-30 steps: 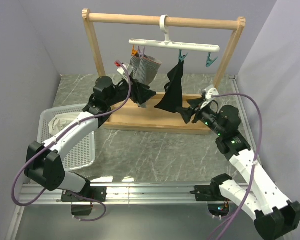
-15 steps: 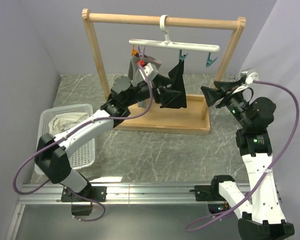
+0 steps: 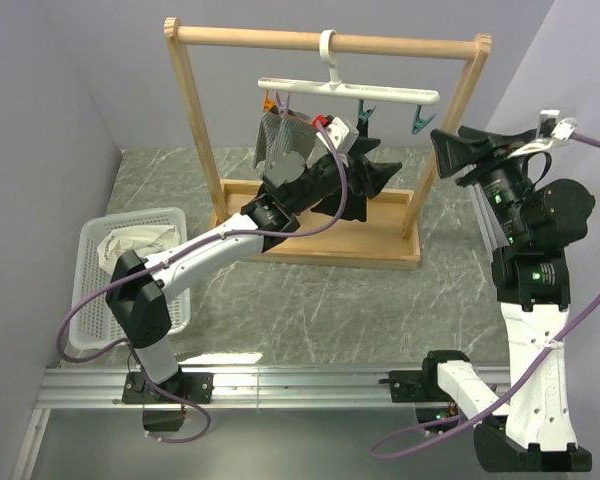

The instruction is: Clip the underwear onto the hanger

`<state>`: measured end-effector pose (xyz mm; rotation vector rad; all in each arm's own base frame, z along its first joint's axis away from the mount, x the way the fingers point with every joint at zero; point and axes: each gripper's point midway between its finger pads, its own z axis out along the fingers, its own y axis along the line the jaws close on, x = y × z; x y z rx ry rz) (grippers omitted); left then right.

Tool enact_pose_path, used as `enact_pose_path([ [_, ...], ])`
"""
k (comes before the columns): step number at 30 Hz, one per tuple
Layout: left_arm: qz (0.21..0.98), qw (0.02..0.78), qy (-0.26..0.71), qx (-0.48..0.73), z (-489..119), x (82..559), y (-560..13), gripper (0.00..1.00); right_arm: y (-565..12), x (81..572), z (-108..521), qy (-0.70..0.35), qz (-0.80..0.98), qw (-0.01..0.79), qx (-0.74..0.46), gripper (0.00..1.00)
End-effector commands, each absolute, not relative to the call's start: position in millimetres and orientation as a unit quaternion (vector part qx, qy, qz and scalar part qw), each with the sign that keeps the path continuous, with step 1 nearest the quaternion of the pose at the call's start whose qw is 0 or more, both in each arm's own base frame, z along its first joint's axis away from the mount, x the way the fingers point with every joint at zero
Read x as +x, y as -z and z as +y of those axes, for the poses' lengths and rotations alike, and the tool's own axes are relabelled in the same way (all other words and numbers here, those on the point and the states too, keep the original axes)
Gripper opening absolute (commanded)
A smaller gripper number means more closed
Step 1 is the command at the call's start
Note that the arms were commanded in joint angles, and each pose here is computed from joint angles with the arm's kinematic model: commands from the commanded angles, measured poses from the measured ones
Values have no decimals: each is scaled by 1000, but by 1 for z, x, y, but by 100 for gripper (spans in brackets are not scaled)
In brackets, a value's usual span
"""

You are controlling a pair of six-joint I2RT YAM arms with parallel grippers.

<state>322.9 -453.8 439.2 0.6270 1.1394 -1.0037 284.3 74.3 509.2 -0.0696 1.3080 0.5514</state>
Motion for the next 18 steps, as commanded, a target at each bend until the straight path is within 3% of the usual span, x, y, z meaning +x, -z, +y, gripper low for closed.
enact_pose_path([
  [1,482,727,430,233,-451,329,-475,74,-524,298,60,-258,598,758,38,69],
  [18,385,724,527,223,-483,317,-521,75,-554,303,79,-296,575,763,-4,71],
])
